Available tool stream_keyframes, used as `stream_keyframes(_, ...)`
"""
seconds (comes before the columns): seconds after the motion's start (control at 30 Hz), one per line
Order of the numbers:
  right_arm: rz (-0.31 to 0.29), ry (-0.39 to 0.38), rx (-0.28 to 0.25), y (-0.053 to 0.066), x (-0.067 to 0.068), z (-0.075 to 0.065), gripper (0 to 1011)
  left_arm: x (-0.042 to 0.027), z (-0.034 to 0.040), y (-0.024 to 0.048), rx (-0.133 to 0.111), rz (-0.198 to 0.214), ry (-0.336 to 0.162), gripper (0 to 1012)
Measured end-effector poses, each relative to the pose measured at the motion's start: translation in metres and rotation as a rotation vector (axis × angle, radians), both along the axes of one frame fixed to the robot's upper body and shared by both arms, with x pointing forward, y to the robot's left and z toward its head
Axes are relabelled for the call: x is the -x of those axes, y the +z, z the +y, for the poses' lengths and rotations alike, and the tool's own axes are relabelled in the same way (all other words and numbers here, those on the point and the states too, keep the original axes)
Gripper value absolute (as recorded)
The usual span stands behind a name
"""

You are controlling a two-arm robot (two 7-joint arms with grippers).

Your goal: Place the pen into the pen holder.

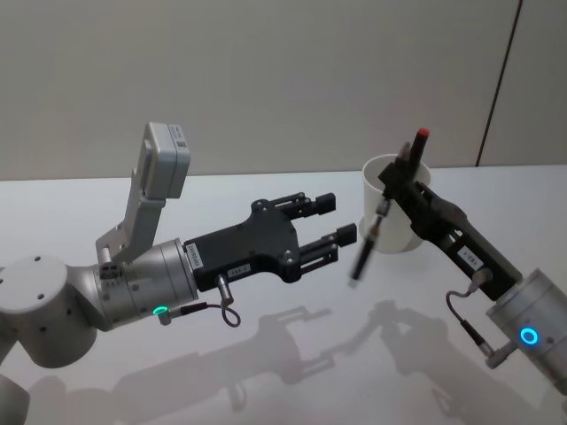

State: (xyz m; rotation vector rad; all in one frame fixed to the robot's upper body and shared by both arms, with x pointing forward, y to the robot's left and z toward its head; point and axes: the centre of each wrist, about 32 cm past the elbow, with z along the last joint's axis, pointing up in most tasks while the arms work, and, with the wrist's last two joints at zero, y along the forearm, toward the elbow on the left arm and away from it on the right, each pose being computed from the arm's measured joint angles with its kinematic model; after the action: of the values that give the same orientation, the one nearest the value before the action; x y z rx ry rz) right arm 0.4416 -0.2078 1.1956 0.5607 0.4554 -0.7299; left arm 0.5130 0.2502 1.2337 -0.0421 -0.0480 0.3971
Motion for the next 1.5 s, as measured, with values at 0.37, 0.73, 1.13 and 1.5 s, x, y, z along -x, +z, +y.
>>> stream_keyframes(0.37,0.000,0.001,0.000,0.000,0.000,0.000,153,0.0000,0.0000,-0.0001,0.000,0.001,0.000,849)
stream_keyframes(0.73,-0.001,-0.001,0.001,0.001,-0.001,0.000,153,0.0000,0.0000,-0.0001,0.000,0.001,0.000,1001)
stream_keyframes(1.13,-0.017,-0.053,0.025,0.005,-0.009,-0.006,153,0.0000,0.0000,-0.0001,0.000,0.001,0.000,1001)
stream_keyframes(1.5,-0.070,-0.120,0.066,0.014,-0.020,-0.014,153,0.0000,0.0000,-0.0001,0.000,0.001,0.000,1001)
